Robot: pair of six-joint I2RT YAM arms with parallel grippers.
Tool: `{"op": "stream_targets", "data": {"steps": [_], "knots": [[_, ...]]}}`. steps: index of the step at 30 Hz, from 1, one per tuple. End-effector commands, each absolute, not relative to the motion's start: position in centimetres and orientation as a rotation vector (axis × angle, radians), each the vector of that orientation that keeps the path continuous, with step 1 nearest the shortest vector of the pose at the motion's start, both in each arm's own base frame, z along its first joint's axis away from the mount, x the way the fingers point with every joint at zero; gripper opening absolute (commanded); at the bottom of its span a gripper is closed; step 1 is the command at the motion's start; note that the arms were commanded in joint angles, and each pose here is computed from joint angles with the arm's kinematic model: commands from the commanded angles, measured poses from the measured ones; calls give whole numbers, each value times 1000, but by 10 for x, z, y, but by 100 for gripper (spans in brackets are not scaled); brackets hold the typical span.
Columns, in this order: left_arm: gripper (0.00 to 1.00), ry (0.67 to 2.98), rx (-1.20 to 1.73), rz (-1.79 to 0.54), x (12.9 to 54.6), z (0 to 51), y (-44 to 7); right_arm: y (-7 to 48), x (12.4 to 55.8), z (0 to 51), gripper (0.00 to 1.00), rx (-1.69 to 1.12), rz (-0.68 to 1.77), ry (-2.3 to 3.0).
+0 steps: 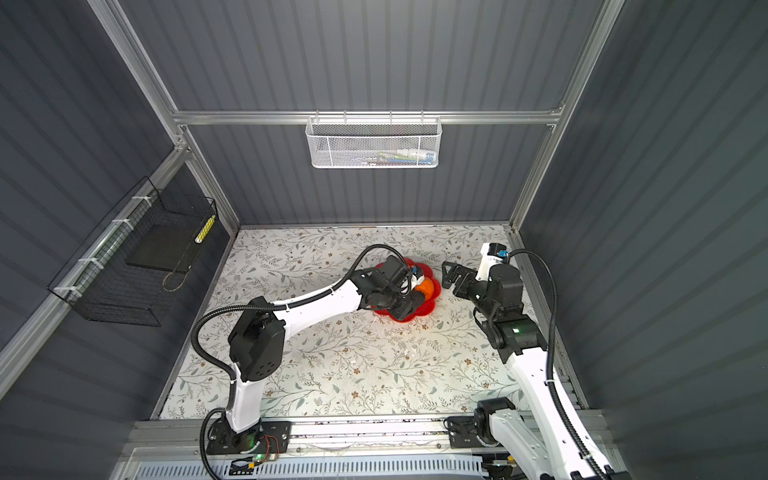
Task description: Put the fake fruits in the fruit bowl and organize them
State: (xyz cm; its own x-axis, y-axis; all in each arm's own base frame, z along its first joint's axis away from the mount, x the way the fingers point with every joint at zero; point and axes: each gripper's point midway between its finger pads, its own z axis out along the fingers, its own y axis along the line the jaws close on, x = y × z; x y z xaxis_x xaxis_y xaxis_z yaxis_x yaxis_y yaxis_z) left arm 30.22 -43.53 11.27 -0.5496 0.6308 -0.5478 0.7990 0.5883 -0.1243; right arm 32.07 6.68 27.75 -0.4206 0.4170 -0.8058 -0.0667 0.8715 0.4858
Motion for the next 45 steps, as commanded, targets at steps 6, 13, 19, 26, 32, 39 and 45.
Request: {"op": "stream_targets", "data": {"steps": [6,13,19,26,32,39,45], "knots": [[43,2413,1146,-431,316,85,-446,63,315,277,99,264,547,1928],[51,2431,1128,-395,323,72,-448,60,314,274,99,272,546,1932],[69,2411,1098,-402,325,82,-447,60,315,272,99,274,551,1932],[82,2275,1004,-477,333,147,-453,57,316,275,99,273,545,1924],[100,1999,784,-514,341,251,-428,56,319,281,99,247,521,1908],[100,1802,451,-149,339,293,-304,53,332,255,99,236,471,1945],[100,1838,211,235,338,220,-152,27,334,213,99,237,237,1896]]}}
